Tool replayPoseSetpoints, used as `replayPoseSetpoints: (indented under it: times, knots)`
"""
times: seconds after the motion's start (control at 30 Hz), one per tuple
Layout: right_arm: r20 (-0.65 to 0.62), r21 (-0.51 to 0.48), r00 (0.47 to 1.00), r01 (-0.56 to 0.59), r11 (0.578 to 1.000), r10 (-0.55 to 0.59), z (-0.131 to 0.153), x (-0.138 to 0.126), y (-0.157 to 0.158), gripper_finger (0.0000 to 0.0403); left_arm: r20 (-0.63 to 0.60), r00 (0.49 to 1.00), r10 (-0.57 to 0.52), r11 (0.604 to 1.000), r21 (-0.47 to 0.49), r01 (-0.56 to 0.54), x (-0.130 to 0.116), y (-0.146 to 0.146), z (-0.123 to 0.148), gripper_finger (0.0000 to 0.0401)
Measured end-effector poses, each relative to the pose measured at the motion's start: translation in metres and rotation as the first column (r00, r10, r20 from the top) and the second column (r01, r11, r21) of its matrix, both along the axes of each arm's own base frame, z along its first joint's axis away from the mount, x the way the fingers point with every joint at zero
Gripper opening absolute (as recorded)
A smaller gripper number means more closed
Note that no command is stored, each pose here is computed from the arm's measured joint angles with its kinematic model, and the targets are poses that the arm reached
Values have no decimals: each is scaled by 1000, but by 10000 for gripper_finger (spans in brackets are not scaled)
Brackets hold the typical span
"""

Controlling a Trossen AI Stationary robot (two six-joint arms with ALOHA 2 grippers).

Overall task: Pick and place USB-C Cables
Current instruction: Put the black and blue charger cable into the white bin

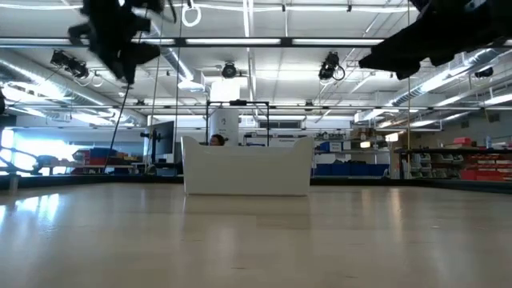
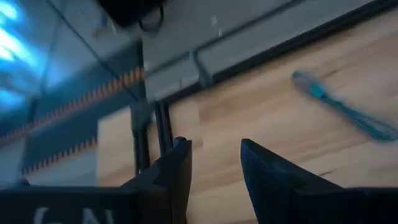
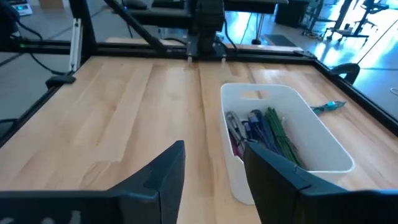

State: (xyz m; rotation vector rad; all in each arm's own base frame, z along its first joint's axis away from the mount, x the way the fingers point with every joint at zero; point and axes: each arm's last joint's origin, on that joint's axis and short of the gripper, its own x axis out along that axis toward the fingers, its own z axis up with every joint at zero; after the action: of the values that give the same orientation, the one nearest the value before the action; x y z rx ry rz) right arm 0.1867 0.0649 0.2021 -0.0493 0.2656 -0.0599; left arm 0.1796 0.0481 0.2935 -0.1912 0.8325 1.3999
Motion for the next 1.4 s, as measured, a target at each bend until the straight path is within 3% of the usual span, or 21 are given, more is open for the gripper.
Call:
replayPoseSetpoints:
  times: [0.23, 0.47, 0.57, 0.67, 0.87, 1.03, 1.23, 1.4]
  knots:
    - [20, 10, 999, 39, 999, -39, -5, 17, -20, 198, 141, 990, 4, 986, -167, 19, -37, 37, -60, 181]
    - [53, 40, 995, 86, 995, -88, -6, 28, -43, 205, 394, 919, 21, 989, -142, 38, -42, 91, -91, 224]
    - [57, 47, 993, 98, 994, -101, -7, 30, -51, 203, 443, 895, 53, 990, -143, 12, -40, 116, -99, 230]
    - [59, 45, 991, 115, 992, -117, -7, 32, -57, 202, 471, 880, 59, 989, -150, 14, -29, 138, -107, 231]
    - [71, 47, 984, 158, 986, -161, -6, 32, -67, 203, 447, 892, 64, 964, -260, 61, 7, 165, -134, 231]
    - [69, 54, 984, 161, 985, -165, -6, 32, -67, 200, 414, 908, 56, 940, -329, 92, 37, 174, -151, 231]
    - [64, 60, 991, 116, 992, -119, -7, 32, -63, 199, 430, 900, 67, 930, -353, 100, 65, 179, -160, 231]
    - [64, 61, 992, 102, 993, -106, -7, 32, -61, 200, 379, 923, 64, 926, -368, 87, 83, 175, -165, 229]
